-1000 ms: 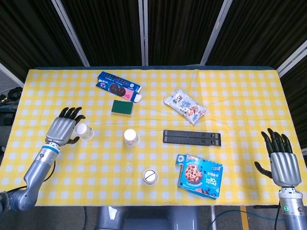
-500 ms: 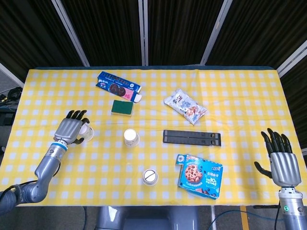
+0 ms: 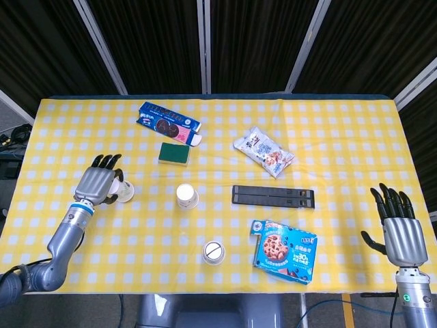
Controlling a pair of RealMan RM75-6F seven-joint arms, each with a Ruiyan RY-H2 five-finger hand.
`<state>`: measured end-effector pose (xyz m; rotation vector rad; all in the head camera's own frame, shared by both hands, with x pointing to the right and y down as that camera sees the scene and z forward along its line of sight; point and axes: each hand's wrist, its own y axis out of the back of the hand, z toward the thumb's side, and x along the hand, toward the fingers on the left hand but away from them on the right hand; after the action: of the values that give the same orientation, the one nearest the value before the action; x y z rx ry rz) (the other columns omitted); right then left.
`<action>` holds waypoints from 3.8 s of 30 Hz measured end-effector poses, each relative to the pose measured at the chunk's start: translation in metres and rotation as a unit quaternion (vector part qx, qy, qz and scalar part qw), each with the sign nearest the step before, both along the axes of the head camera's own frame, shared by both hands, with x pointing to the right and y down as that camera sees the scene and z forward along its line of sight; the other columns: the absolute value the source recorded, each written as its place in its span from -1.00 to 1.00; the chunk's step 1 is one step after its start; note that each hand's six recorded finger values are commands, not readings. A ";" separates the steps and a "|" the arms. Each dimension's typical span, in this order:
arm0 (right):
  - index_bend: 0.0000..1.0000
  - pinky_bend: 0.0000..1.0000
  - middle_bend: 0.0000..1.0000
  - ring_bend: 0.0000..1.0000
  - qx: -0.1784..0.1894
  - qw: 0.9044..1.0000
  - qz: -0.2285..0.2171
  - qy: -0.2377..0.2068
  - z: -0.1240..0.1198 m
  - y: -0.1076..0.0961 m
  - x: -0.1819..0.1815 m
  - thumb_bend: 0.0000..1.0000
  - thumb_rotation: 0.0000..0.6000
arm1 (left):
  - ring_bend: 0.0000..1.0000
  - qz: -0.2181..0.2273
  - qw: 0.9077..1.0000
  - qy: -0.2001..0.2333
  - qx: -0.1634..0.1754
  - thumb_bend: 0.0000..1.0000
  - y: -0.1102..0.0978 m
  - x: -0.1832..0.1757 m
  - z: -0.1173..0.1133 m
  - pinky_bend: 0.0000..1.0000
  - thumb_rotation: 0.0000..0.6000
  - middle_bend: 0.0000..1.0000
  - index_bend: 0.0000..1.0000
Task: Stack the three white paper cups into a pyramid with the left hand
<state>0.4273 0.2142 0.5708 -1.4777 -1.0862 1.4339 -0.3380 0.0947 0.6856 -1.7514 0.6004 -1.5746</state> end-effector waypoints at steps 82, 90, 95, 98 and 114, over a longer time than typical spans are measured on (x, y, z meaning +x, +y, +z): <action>-0.93 -1.00 -1.00 -1.00 0.028 0.999 0.012 -0.033 -0.024 -0.001 0.006 -0.80 1.00 | -1.00 0.328 0.926 0.187 0.011 -0.80 0.097 0.220 -0.055 -1.00 1.00 -1.00 -0.75; -0.92 -1.00 -1.00 -1.00 0.028 0.999 0.018 -0.036 -0.025 -0.003 0.010 -0.80 1.00 | -1.00 0.357 0.916 0.182 0.000 -0.80 0.110 0.231 -0.052 -1.00 1.00 -1.00 -0.75; -0.92 -1.00 -1.00 -1.00 0.028 0.999 0.021 -0.037 -0.026 -0.003 0.011 -0.80 1.00 | -1.00 0.361 0.915 0.179 -0.006 -0.80 0.113 0.235 -0.048 -1.00 1.00 -1.00 -0.71; -0.91 -1.00 -1.00 -1.00 0.029 0.999 0.022 -0.037 -0.027 -0.003 0.012 -0.80 1.00 | -1.00 0.364 0.914 0.177 -0.009 -0.79 0.115 0.238 -0.046 -1.00 1.00 -1.00 -0.65; -0.91 -1.00 -1.00 -1.00 0.029 0.999 0.024 -0.039 -0.027 -0.003 0.013 -0.80 1.00 | -1.00 0.361 0.916 0.174 -0.024 -0.54 0.121 0.242 -0.038 -1.00 1.00 -1.00 -0.11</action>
<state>0.4405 0.2111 0.5435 -1.4855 -1.2076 1.3761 -0.0958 0.2161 0.6478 -1.9895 0.0339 -0.7772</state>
